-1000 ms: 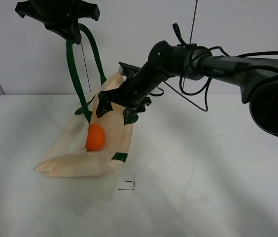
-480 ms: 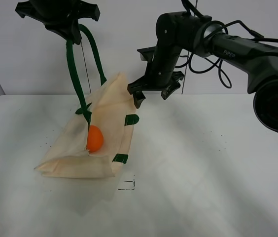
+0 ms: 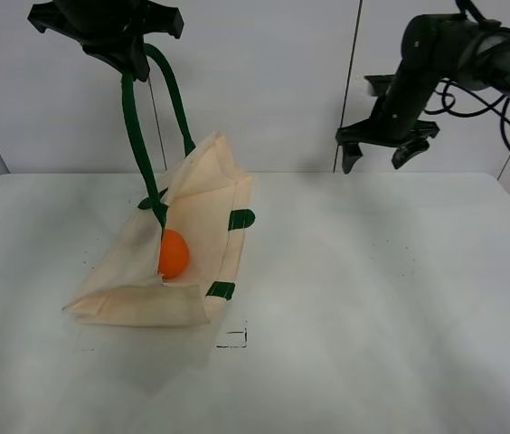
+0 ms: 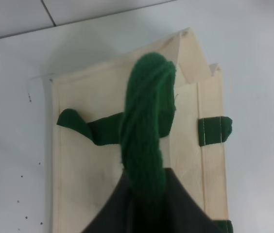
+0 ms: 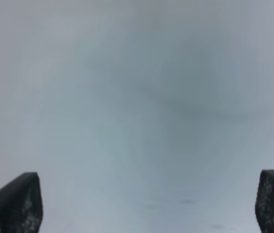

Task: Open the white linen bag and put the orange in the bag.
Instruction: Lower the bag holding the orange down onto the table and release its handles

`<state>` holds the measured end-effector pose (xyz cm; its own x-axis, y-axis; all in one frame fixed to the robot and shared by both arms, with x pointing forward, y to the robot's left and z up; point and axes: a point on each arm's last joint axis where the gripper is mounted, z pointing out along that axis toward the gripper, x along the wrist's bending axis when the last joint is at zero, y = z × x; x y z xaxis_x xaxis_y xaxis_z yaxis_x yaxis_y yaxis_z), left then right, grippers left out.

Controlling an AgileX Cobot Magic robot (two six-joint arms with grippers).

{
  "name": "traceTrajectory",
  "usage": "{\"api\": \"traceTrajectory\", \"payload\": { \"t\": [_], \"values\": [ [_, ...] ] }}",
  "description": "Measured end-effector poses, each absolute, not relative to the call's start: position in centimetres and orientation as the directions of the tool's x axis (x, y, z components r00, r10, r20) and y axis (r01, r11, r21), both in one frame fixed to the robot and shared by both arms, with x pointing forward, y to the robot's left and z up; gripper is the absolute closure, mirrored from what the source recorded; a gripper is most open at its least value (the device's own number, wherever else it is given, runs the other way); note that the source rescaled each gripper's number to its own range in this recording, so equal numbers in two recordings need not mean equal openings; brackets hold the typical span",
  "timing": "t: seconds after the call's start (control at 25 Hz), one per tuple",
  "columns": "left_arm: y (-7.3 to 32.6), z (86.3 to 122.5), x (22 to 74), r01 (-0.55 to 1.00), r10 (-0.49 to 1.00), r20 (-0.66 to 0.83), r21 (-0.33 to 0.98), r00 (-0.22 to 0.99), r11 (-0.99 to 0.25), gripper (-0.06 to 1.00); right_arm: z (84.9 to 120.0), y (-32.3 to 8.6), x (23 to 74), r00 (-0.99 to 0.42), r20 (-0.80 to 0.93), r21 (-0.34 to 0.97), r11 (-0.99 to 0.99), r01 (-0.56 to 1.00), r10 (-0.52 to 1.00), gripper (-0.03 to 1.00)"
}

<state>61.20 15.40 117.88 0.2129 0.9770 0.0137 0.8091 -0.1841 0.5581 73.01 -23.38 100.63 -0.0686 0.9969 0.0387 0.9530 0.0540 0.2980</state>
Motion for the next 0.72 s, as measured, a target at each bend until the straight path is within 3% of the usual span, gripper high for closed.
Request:
{"api": "traceTrajectory", "payload": {
  "t": [0.2,0.52,0.72],
  "values": [
    [15.4,117.9,61.2,0.809,0.977,0.014,0.558,0.213,-0.184,0.94,100.6,-27.3,73.4,0.01,0.037,0.298,-0.02,0.954,0.999,-0.03],
    [15.4,117.9,61.2,0.809,0.977,0.014,0.558,0.213,-0.184,0.94,101.5,-29.0,73.1,0.041,0.052,0.309,-0.055,0.949,0.998,-0.03],
    [15.4,117.9,61.2,0.809,0.977,0.014,0.558,0.213,-0.184,0.94,104.1,-29.3,69.8,0.032,0.056,0.298,-0.047,0.953,0.998,-0.03]
  ]
}}
